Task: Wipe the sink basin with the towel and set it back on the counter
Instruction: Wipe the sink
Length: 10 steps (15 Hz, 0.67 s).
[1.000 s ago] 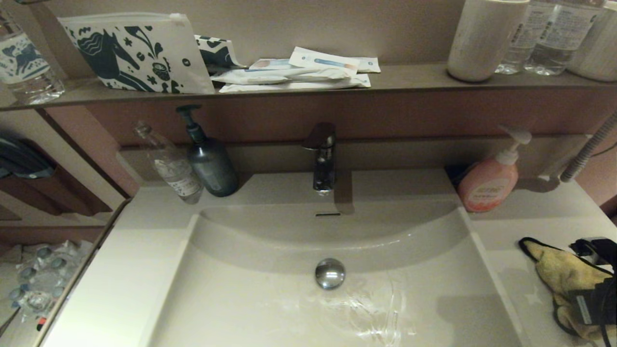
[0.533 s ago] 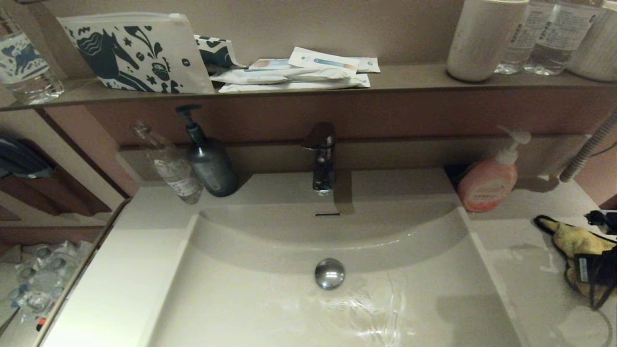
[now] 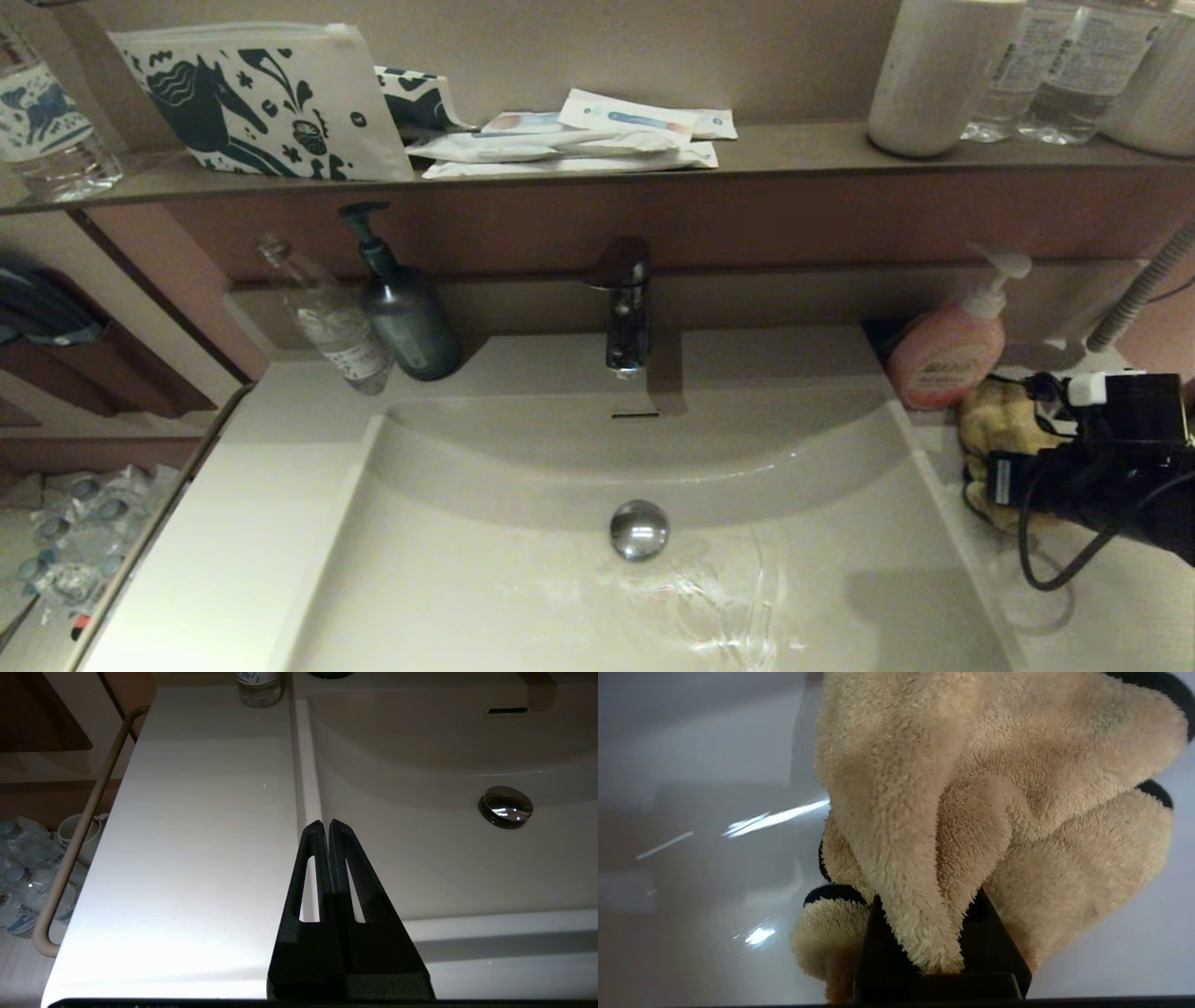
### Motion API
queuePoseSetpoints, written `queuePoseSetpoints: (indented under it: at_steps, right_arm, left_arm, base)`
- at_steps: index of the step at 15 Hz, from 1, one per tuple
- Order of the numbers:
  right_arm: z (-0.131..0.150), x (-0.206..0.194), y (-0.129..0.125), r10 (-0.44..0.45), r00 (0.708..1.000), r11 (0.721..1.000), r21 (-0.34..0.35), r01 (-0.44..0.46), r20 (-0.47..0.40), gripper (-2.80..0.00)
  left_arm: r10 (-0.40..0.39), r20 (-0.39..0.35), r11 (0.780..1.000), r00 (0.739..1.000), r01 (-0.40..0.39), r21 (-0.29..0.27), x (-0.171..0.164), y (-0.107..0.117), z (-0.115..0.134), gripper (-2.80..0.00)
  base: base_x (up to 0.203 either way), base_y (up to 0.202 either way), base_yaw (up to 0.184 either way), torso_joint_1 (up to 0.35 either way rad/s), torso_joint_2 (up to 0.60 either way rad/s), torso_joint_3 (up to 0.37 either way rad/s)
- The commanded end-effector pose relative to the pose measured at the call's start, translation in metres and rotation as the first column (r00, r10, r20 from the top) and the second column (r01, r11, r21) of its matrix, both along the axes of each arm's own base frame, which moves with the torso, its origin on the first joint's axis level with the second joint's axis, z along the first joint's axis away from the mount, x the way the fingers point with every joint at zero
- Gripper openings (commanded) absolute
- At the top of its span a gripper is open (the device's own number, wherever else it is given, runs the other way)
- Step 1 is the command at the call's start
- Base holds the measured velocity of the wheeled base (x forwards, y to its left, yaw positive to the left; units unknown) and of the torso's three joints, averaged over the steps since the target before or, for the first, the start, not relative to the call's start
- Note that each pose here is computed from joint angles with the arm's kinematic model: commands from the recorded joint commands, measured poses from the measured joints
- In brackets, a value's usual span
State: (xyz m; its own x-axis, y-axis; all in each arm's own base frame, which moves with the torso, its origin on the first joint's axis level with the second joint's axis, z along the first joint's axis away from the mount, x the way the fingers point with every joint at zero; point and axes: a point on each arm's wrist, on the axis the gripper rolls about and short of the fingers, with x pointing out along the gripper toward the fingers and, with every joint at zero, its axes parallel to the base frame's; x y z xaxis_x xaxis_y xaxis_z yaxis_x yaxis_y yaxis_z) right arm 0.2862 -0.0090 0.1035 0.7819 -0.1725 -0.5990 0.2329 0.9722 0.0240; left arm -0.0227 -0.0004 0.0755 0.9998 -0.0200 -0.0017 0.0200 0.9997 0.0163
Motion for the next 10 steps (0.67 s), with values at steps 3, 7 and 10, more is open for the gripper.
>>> queuePoseSetpoints:
  at_steps: [3,7,10]
  right_arm:
    - [0.025,-0.036,0.015,0.057,0.998,0.998,-0.003,-0.057,-0.018,-2.80]
    - [0.026,-0.059,-0.041,-0.058,0.985,0.991,-0.131,0.037,-0.165,-2.80]
    - [0.052,-0.066,-0.056,-0.106,0.981,0.983,-0.163,0.079,-0.162,-2.80]
  left_arm:
    - [-0.001,-0.001,1.000,1.000,0.001,0.000,0.000,0.000,0.000,-2.80]
    - [-0.001,-0.001,1.000,1.000,0.001,0.000,0.000,0.000,0.000,-2.80]
    - [0.000,-0.001,1.000,1.000,0.000,0.000,0.000,0.000,0.000,-2.80]
  base:
    - [0.000,0.000,0.000,0.000,0.00,0.000]
    - [0.000,0.000,0.000,0.000,0.00,0.000]
    - [0.000,0.000,0.000,0.000,0.00,0.000]
